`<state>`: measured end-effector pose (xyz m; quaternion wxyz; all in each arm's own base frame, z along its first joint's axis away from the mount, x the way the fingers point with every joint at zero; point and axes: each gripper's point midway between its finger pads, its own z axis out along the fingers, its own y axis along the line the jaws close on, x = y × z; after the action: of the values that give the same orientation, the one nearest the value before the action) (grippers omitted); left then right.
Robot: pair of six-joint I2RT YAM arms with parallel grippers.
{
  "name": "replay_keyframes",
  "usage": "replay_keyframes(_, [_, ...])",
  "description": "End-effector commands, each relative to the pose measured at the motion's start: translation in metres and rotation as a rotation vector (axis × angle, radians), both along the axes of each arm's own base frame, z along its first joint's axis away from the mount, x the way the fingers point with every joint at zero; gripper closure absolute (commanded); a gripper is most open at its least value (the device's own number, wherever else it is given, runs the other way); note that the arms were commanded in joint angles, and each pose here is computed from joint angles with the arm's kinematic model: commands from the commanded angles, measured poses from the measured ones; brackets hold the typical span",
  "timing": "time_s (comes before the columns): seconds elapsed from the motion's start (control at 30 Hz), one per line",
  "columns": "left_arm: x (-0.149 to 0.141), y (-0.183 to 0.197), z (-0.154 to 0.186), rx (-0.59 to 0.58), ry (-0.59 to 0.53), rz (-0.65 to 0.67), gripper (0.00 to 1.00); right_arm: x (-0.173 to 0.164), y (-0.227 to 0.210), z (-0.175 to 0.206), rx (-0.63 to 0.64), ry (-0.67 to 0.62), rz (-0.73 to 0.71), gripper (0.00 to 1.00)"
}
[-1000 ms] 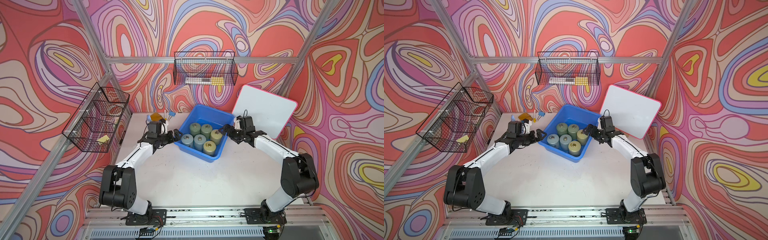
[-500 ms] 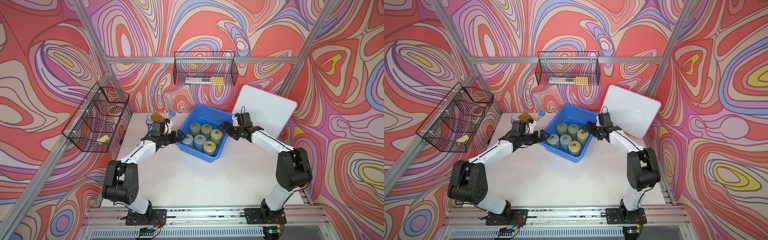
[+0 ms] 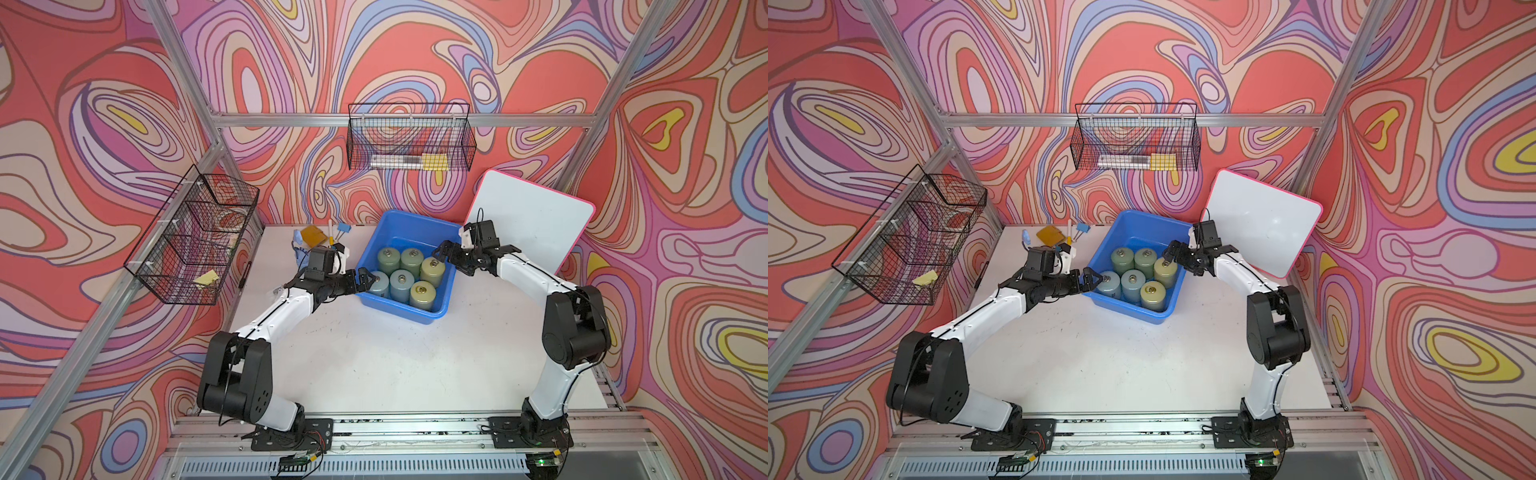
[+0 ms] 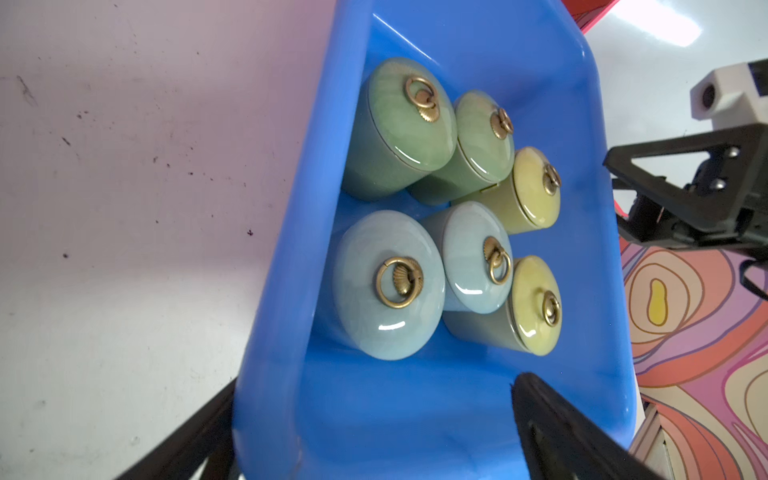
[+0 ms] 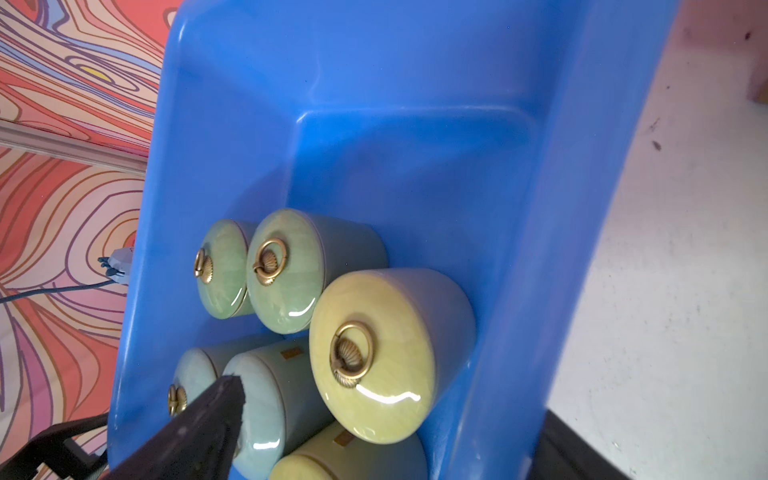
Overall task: Take the tea canister out of the basket
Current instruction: Adjust the basket at the center of the board.
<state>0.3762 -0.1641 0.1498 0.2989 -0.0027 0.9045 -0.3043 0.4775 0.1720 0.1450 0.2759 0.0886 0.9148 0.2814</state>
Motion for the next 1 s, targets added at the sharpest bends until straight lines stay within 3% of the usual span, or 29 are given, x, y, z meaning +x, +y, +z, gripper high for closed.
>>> replay_keyframes(0.0, [-0.020, -0.023, 0.022, -0.055, -0.045, -0.092, 0.01, 0.006, 0.033, 0.025, 0.045, -0.075, 0.114, 0.06])
replay_keyframes(0.37, [-0.034, -0.028, 0.020, -0.063, -0.041, -0.089, 0.01, 0.031, 0.050, 0.022, 0.021, -0.084, 0.150, 0.05])
replay_keyframes(0.67, [-0.034, -0.045, 0.019, -0.052, -0.041, -0.114, 0.01, 0.043, 0.035, 0.016, -0.093, -0.076, 0.107, 0.03])
replay_keyframes(0.97, [-0.033, -0.007, 0.028, 0.062, -0.111, 0.067, 0.01, 0.022, 0.000, 0.044, -0.269, -0.112, 0.063, 0.02])
